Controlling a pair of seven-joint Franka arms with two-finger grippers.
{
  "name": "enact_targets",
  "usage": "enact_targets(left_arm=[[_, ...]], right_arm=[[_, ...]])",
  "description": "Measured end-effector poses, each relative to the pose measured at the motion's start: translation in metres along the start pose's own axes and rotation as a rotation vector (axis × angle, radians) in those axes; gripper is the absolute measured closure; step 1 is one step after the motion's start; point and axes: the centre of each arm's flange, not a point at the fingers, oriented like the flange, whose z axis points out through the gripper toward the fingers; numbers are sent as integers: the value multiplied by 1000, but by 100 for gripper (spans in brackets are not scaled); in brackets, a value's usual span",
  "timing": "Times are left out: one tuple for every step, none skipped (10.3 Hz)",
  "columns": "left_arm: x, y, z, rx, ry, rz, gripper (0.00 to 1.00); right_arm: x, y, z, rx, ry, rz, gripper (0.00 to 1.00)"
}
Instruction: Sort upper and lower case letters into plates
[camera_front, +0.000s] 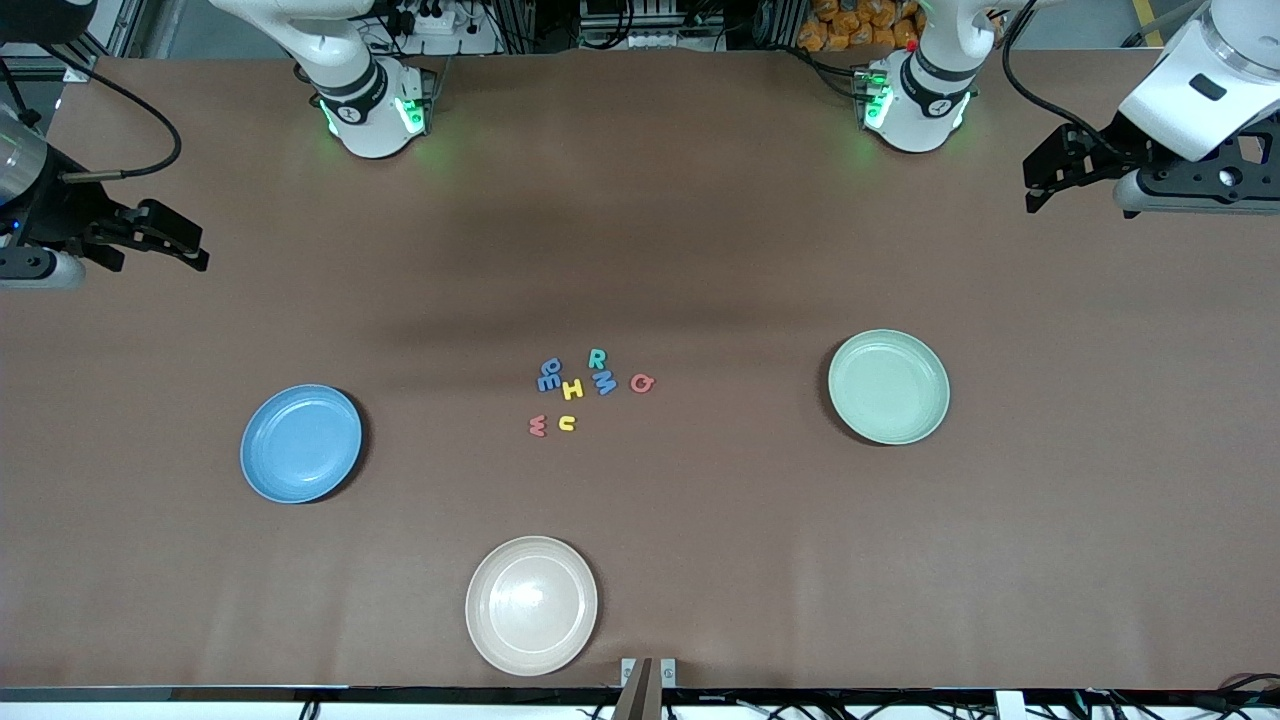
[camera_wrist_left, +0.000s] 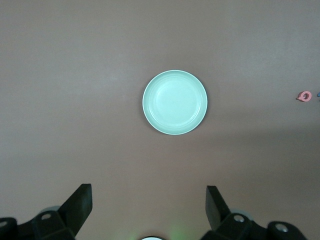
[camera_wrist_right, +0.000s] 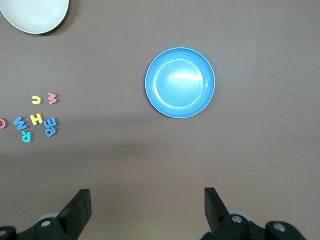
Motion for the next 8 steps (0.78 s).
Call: enact_targets(left_arm=[[0, 0, 0, 0, 0, 0, 0], [0, -1, -1, 0, 1, -1, 0], [0, -1, -1, 0, 2, -1, 0], [0, -1, -1, 0, 2, -1, 0], [0, -1, -1, 0, 2, -1, 0], [0, -1, -1, 0, 2, -1, 0], [-1, 0, -1, 0, 2, -3, 0], [0, 1, 0, 0, -1, -2, 0]], right_arm=[[0, 0, 0, 0, 1, 0, 0], [0, 0, 0, 0, 3, 0, 0], [1, 0, -1, 0, 7, 0, 0], [1, 0, -1, 1, 11, 0, 0], [1, 0, -1, 1, 12, 0, 0], [1, 0, -1, 1, 13, 0, 0], [1, 0, -1, 1, 12, 0, 0], [2, 0, 0, 1, 11, 0, 0]])
